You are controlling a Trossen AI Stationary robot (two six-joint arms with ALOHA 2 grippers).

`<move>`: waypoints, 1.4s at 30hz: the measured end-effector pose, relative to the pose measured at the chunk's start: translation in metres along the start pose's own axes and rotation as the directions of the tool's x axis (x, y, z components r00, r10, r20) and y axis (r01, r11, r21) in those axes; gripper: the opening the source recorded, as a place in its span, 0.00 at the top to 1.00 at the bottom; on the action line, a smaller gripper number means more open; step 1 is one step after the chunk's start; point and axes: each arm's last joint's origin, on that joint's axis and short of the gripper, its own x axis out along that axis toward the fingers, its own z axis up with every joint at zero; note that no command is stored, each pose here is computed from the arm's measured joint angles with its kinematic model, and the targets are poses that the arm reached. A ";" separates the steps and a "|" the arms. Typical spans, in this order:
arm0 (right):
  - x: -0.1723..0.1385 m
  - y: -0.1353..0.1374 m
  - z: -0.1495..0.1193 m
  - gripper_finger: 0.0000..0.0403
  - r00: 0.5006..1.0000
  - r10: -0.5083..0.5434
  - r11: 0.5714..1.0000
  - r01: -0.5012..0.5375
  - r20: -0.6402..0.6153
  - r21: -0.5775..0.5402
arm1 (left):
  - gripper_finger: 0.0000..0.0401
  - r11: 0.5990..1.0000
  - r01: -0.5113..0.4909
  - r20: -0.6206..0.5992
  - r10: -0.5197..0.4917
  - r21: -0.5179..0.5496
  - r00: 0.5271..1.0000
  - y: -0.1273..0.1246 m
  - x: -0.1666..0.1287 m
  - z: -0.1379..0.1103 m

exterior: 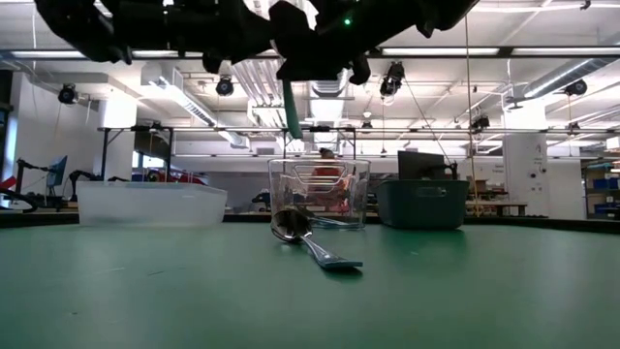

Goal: Sort silverware by color (type)
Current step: Put the green spoon into the white bin

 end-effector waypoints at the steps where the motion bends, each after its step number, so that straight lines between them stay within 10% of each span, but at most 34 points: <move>1: 0.000 0.000 0.000 0.92 1.000 -0.002 1.000 0.002 0.000 -0.005 | 0.56 1.000 -0.015 0.000 0.015 -0.001 1.000 0.000 0.003 0.001; 9: 0.000 -0.001 0.000 0.92 1.000 -0.026 1.000 0.026 -0.003 -0.012 | 0.60 0.992 -0.125 -0.014 0.125 0.000 0.992 0.000 0.012 0.002; 20: 0.000 -0.001 -0.001 0.92 0.999 -0.039 0.999 0.039 -0.005 -0.028 | 0.98 0.992 -0.128 -0.022 0.128 0.002 0.991 0.000 0.011 0.002; 42: -0.003 -0.002 0.002 0.55 1.000 -0.026 1.000 0.026 -0.008 0.008 | 1.00 0.990 -0.133 -0.041 0.135 0.048 0.990 0.008 0.005 0.015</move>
